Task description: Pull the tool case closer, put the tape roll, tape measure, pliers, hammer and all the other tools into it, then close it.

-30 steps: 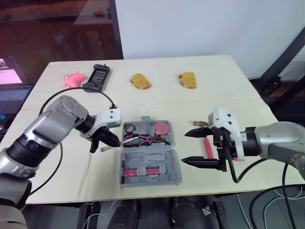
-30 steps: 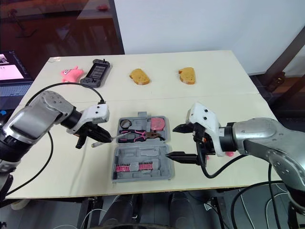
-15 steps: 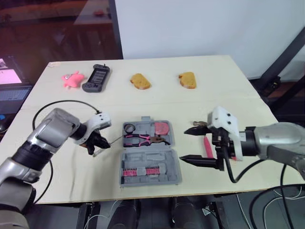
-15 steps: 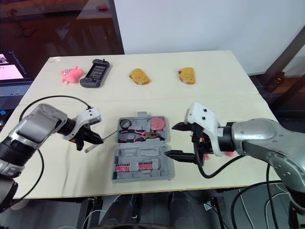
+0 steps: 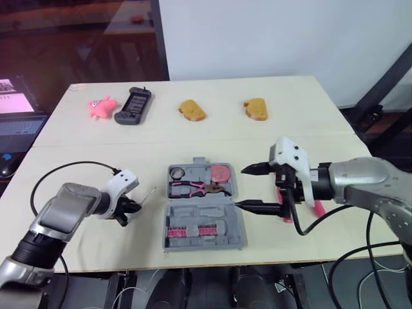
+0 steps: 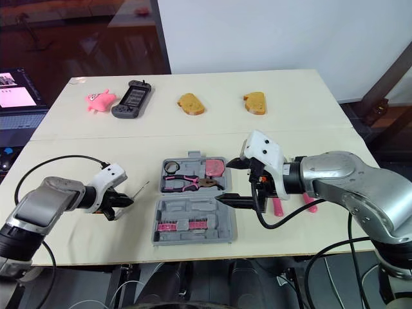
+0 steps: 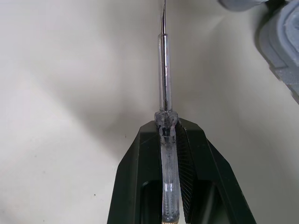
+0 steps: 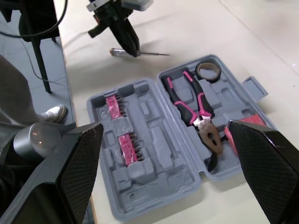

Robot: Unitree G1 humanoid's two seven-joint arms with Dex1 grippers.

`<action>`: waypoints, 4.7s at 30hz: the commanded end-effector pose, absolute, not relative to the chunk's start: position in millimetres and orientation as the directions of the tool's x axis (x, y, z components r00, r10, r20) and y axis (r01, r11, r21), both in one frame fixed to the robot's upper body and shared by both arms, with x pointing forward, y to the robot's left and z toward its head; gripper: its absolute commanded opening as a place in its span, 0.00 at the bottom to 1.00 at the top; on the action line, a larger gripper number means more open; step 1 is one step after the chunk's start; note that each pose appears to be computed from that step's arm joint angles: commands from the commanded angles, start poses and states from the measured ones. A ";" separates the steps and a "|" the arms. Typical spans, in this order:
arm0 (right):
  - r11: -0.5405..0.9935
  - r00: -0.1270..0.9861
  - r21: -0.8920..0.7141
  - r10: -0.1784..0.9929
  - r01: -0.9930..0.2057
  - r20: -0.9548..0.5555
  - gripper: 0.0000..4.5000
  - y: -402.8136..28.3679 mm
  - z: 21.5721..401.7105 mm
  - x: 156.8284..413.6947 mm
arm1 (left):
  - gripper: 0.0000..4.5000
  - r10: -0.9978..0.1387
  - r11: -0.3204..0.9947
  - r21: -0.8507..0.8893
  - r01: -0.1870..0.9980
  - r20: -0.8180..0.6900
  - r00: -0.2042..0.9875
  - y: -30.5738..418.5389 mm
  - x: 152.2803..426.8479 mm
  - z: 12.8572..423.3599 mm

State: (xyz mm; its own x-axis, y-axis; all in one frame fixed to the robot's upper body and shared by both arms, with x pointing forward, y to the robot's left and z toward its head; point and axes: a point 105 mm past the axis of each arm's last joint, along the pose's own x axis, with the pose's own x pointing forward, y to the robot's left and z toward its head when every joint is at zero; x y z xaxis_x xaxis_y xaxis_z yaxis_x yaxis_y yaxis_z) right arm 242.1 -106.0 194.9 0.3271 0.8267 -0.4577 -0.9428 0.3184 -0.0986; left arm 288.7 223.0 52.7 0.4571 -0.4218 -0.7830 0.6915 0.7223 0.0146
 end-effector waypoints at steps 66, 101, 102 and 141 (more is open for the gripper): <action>0.338 0.370 -0.151 0.826 -0.929 -0.425 1.00 -105.4 204.8 247.1 | 0.02 -0.485 0.370 0.120 0.921 -0.821 0.301 241.7 290.5 43.4; 0.442 0.477 -0.204 0.690 -0.873 -0.544 1.00 -125.6 183.8 230.8 | 0.02 -0.330 -0.138 -0.038 0.990 -0.940 -0.082 80.8 296.6 135.6; 0.445 0.477 -0.201 0.687 -0.872 -0.548 1.00 -125.6 183.4 230.4 | 0.02 -0.322 -0.125 -0.050 0.991 -0.943 -0.088 78.6 295.2 132.7; 0.469 0.477 -0.180 0.653 -0.865 -0.588 1.00 -130.1 179.9 231.2 | 0.02 -0.296 -0.010 0.013 1.000 -0.955 0.009 57.8 305.8 87.7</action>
State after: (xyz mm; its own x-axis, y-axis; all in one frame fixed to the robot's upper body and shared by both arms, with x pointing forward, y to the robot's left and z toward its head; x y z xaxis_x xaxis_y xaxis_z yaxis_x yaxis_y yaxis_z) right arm 229.8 -130.4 171.8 0.4541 0.6568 -0.6020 -0.8678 0.4791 -0.1319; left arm 305.2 61.4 82.5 -0.0102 -0.2843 -0.9587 0.9999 -0.0025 -0.0099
